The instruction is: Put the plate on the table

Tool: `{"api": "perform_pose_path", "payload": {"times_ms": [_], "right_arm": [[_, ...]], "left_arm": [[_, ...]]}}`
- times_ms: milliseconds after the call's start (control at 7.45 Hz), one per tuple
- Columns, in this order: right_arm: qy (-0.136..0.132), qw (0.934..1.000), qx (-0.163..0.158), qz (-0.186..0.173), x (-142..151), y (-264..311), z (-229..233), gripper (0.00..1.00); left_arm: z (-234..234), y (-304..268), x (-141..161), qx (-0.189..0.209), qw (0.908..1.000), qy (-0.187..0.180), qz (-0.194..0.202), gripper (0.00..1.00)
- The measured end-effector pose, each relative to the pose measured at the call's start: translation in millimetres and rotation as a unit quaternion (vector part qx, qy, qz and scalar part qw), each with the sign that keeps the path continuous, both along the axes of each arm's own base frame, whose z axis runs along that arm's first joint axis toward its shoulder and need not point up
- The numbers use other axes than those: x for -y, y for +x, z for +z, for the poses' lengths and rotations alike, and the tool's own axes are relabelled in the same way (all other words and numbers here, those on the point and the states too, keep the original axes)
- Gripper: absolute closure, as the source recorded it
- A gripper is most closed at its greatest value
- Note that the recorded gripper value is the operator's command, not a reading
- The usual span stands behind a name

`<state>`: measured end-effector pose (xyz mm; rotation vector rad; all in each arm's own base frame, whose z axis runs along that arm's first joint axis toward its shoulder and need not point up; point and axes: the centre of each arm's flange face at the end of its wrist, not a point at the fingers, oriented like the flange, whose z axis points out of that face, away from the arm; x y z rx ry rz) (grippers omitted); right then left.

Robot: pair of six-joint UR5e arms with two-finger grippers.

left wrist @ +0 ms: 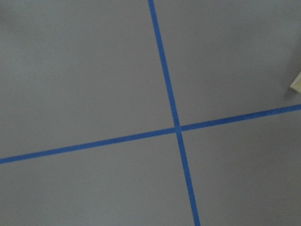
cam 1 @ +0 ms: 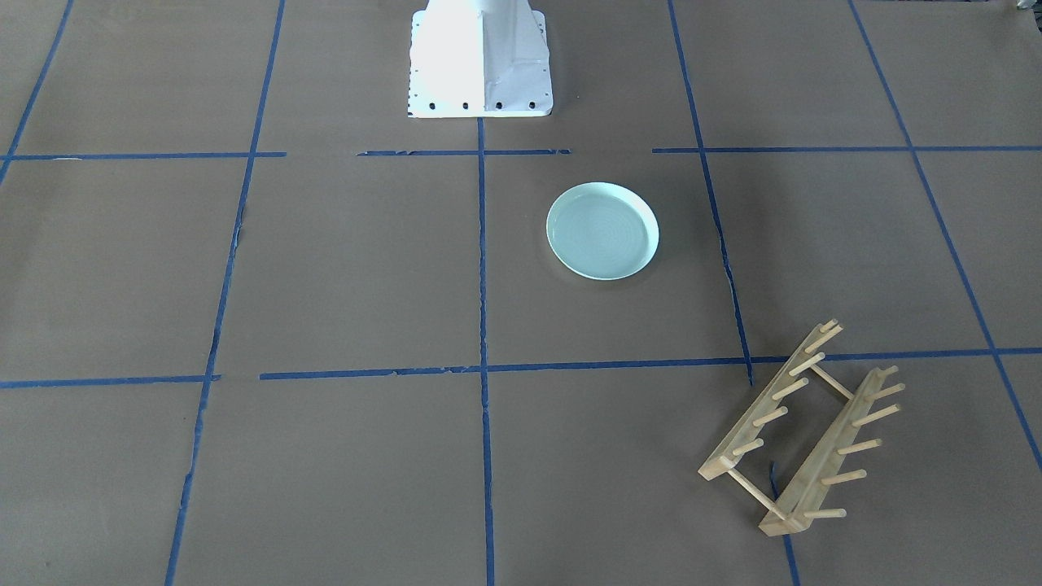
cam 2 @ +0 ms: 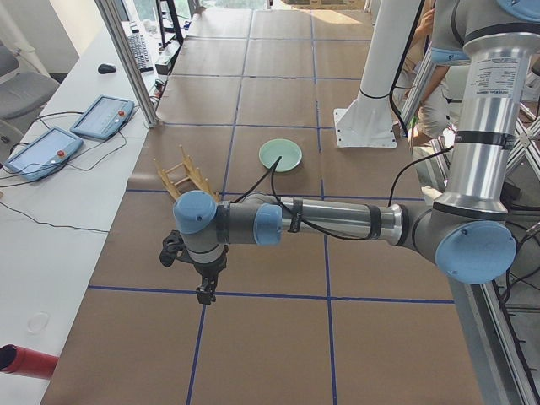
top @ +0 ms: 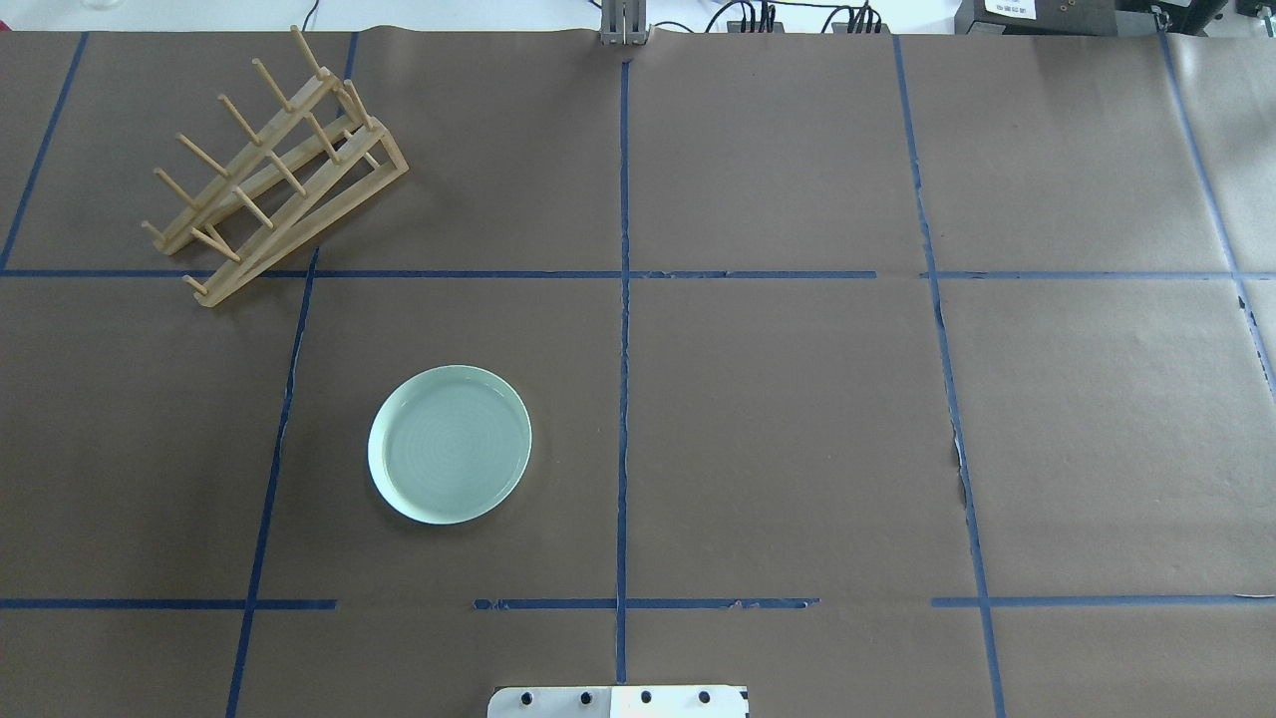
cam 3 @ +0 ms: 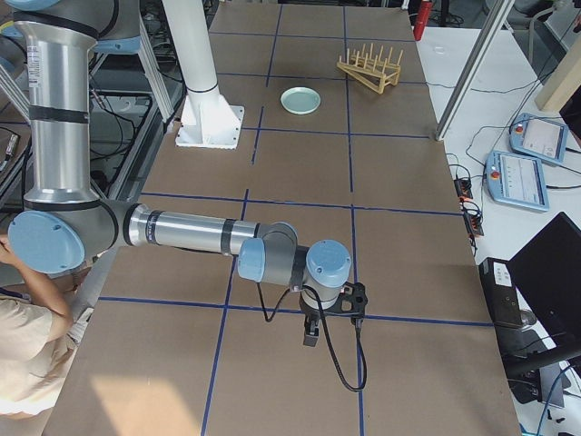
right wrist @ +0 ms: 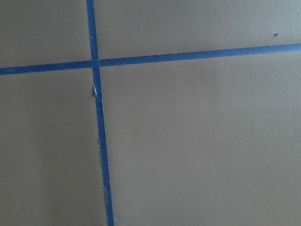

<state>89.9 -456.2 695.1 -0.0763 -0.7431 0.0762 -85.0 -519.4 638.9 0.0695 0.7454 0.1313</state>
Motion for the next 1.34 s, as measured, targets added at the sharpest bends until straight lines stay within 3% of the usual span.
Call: {"api": "perform_pose_path", "payload": {"times_ms": [402, 1341], "right_arm": [[0.0, 1.0, 0.0, 0.0, 0, 0, 0, 0.0], [0.0, 1.0, 0.0, 0.0, 0, 0, 0, 0.0]], "left_arm": [[0, -5, -7, -0.024, 0.9997, -0.003, -0.009, 0.0], [-34, -5, -6, -0.025, 0.9992, 0.031, -0.007, 0.0]]}}
